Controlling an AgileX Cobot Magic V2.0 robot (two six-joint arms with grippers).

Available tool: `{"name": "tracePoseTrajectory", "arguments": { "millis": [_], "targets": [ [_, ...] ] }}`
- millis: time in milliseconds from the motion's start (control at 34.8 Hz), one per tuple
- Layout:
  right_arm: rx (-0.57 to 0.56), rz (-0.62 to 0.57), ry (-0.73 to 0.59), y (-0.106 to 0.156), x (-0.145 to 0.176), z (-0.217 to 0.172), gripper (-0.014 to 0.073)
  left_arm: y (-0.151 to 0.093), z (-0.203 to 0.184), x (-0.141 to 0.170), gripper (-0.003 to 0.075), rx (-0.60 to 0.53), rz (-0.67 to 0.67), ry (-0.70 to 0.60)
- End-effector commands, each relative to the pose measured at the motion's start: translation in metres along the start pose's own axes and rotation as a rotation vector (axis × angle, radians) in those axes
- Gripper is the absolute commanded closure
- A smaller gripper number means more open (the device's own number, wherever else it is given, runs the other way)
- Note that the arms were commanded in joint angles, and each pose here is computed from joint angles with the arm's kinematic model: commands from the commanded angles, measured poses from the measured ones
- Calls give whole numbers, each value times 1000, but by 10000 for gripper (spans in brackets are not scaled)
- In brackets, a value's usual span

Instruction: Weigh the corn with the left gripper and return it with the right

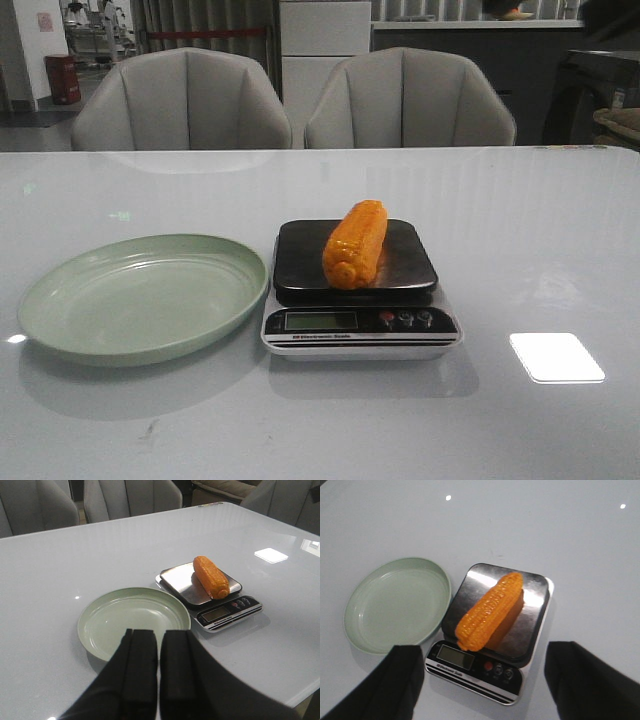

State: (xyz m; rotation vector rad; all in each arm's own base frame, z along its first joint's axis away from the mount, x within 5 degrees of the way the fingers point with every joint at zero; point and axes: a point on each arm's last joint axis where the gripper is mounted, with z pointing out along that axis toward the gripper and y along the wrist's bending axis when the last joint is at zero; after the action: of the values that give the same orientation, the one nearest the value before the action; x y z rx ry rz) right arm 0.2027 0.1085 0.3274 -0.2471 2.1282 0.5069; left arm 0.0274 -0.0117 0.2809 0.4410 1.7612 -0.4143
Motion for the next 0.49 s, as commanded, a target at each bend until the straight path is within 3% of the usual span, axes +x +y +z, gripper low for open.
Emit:
{"name": "tracePoseTrajectory", "arguments": {
  "millis": [0, 144, 288, 460],
  "targets": [
    [-18, 72, -5, 11, -31, 26, -6, -1, -2, -14, 587, 6, 2, -96],
    [9, 117, 151, 16, -46, 78, -6, -1, -2, -14, 587, 6, 2, -96],
    [38, 188, 227, 28, -55, 117, -6, -1, -2, -14, 587, 6, 2, -93],
    [234, 228, 360, 33, -54, 153, -6, -1, -2, -14, 587, 6, 2, -93]
  ]
}}
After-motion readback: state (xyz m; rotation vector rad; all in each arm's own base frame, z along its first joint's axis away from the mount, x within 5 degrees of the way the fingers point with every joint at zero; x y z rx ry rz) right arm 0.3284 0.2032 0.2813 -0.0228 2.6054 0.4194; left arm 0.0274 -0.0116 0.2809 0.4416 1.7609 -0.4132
